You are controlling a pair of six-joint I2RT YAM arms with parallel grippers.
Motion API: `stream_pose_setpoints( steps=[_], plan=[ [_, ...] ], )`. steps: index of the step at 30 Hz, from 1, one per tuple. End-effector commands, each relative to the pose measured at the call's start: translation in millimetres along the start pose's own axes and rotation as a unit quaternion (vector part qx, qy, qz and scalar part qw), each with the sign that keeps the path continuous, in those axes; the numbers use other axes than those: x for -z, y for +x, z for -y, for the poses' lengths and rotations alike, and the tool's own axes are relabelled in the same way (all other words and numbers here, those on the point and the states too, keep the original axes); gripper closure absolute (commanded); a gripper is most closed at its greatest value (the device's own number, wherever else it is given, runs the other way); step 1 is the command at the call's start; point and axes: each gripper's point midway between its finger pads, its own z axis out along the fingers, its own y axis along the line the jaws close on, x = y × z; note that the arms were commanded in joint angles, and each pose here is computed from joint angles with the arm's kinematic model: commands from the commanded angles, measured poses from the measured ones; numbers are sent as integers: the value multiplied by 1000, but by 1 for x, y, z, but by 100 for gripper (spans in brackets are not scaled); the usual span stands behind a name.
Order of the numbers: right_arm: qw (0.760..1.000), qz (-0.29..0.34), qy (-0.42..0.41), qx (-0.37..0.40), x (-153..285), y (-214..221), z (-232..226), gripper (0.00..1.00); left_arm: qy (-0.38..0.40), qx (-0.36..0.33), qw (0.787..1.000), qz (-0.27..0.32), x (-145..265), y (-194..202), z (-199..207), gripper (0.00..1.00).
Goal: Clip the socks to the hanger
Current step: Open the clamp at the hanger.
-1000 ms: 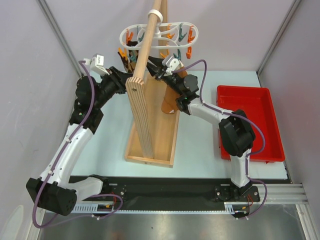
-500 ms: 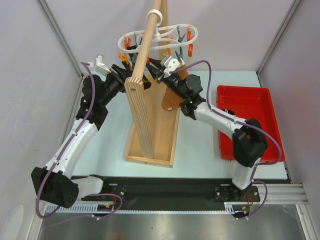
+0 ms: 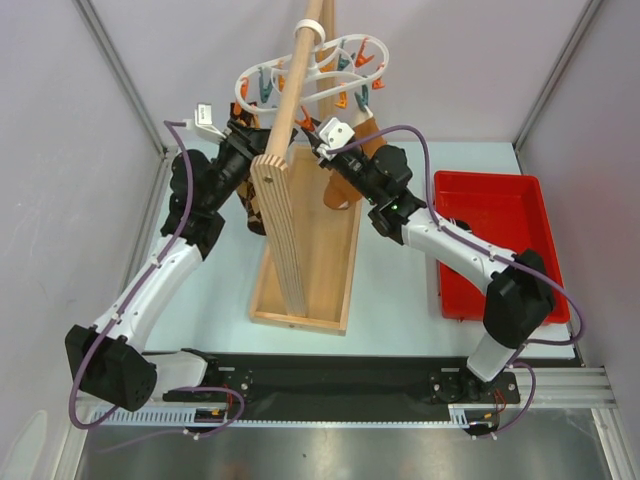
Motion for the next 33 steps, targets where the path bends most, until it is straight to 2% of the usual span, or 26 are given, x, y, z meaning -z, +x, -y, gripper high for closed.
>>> stream_pose_setpoints(
  steps=[1, 5, 10, 14, 22, 27, 33],
  plan=[
    [1000, 0, -5, 22, 9, -22, 8, 100, 78, -21, 997, 2, 2, -3, 35, 50],
    [999, -10, -32, 3, 16, -28, 4, 100, 87, -60, 994, 10, 6, -3, 34, 46],
    [996, -4, -66, -57, 27, -39, 2, 100, 94, -74, 993, 8, 5, 1, 35, 43],
    [992, -3, -97, -74, 34, -43, -6, 100, 105, -57, 993, 2, -2, 7, 35, 41],
    [985, -9, -136, -109, 39, -45, -9, 100, 153, -89, 984, -15, -1, 17, 46, 36],
    [974, -16, -162, -159, 46, -45, -11, 100, 158, -125, 979, -14, 0, 19, 45, 34],
    [952, -25, -185, -243, 53, -57, -12, 100, 171, -131, 976, -27, -7, 21, 47, 34]
  ],
)
